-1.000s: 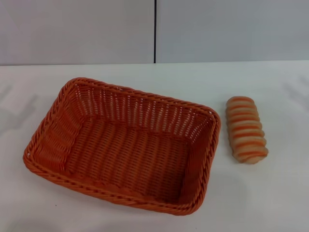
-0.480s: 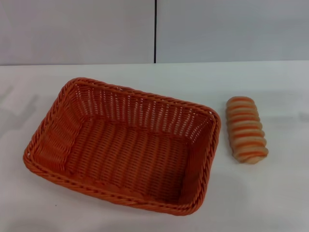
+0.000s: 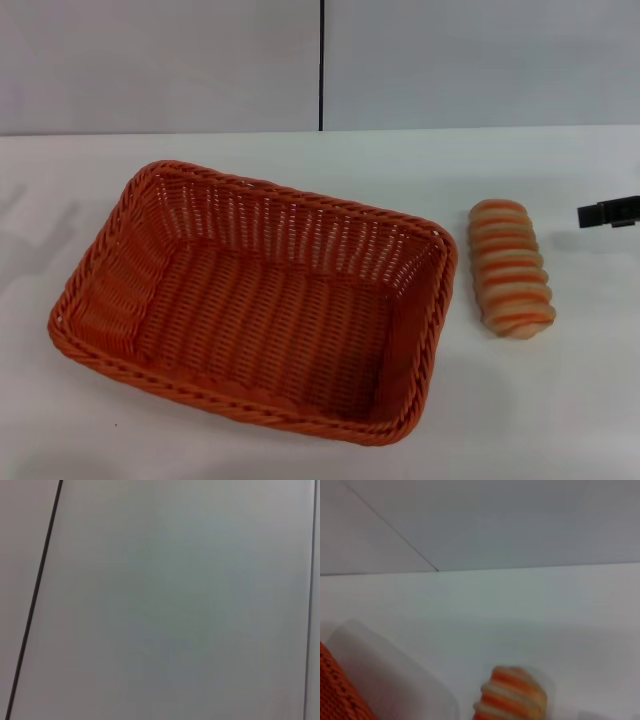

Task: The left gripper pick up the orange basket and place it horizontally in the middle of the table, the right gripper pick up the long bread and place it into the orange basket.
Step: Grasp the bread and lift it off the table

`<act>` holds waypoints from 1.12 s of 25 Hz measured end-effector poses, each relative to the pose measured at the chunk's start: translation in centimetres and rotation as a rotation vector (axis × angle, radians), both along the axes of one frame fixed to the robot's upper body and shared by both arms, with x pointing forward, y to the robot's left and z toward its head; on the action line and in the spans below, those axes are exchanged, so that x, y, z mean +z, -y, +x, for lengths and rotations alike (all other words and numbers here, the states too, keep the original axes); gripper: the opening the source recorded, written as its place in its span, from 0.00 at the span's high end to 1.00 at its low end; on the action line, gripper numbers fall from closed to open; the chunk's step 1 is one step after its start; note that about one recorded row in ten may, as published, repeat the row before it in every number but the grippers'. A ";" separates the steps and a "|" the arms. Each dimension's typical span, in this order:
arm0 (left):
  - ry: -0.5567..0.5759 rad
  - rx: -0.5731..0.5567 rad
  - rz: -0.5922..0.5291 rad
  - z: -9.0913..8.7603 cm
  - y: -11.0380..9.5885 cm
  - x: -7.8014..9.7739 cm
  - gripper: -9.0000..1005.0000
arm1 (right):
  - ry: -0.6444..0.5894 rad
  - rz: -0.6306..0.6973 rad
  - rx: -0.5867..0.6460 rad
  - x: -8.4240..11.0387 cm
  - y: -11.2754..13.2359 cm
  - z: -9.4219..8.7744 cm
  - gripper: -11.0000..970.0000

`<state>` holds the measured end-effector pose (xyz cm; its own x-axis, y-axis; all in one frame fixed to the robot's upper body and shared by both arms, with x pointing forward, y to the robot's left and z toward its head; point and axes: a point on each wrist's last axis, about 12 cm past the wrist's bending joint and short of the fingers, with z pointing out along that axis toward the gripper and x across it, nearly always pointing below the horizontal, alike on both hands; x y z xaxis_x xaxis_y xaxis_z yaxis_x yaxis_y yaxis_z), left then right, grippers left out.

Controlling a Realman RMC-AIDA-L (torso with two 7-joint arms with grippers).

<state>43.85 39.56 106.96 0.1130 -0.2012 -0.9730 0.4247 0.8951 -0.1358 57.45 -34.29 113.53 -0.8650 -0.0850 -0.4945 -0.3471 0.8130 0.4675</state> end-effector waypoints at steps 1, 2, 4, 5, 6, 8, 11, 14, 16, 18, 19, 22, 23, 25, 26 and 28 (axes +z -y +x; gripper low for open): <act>0.000 -0.001 0.000 0.0 0.0 0.0 0.20 | 0.010 0.010 0.006 -0.3 -0.1 0.2 0.38; 0.001 -0.001 0.001 0.0 0.0 0.0 0.20 | 0.020 0.019 0.012 -0.6 -0.2 0.3 0.38; 0.002 -0.003 0.001 0.1 0.1 0.0 0.20 | 0.030 0.037 0.019 -1.1 -0.4 0.5 0.38; 0.003 -0.004 0.000 0.1 0.1 0.0 0.20 | 0.045 0.047 0.026 -1.6 -0.6 0.7 0.38; 0.004 -0.004 0.000 0.1 0.1 0.1 0.20 | 0.045 0.047 0.026 -1.6 -0.6 0.7 0.38; 0.005 -0.004 0.001 0.1 0.1 0.1 0.20 | 0.064 0.057 0.035 -2.0 -0.9 0.9 0.38; 0.007 -0.006 0.001 0.2 0.1 0.1 0.20 | 0.080 0.074 0.037 -2.5 -1.4 1.1 0.38; 0.007 -0.006 -0.002 0.2 0.2 0.1 0.20 | 0.087 0.066 0.030 -3.1 -1.7 1.4 0.38; 0.008 -0.003 -0.006 0.2 0.2 0.0 0.20 | 0.096 0.068 0.031 -3.5 -1.9 1.5 0.38; 0.009 0.000 -0.008 0.2 0.2 0.0 0.20 | 0.106 0.070 0.028 -3.9 -2.2 1.6 0.38; 0.009 0.000 -0.008 0.2 0.2 0.0 0.20 | 0.111 0.073 0.030 -4.1 -2.3 1.7 0.38; 0.009 0.000 -0.009 0.2 0.2 0.0 0.20 | 0.136 0.091 0.044 -4.4 -2.9 1.9 0.38; 0.009 0.000 -0.009 0.2 0.2 0.0 0.20 | 0.144 0.100 0.048 -4.5 -3.2 1.9 0.38; 0.009 0.002 -0.009 0.2 0.1 0.0 0.20 | 0.146 0.118 0.044 -4.8 -3.7 2.1 0.38; 0.009 0.002 -0.009 0.2 0.1 0.0 0.20 | 0.146 0.118 0.044 -4.8 -3.7 2.1 0.38; 0.007 0.004 -0.009 0.0 0.1 0.0 0.20 | 0.135 0.120 0.035 -5.2 -4.1 2.2 0.38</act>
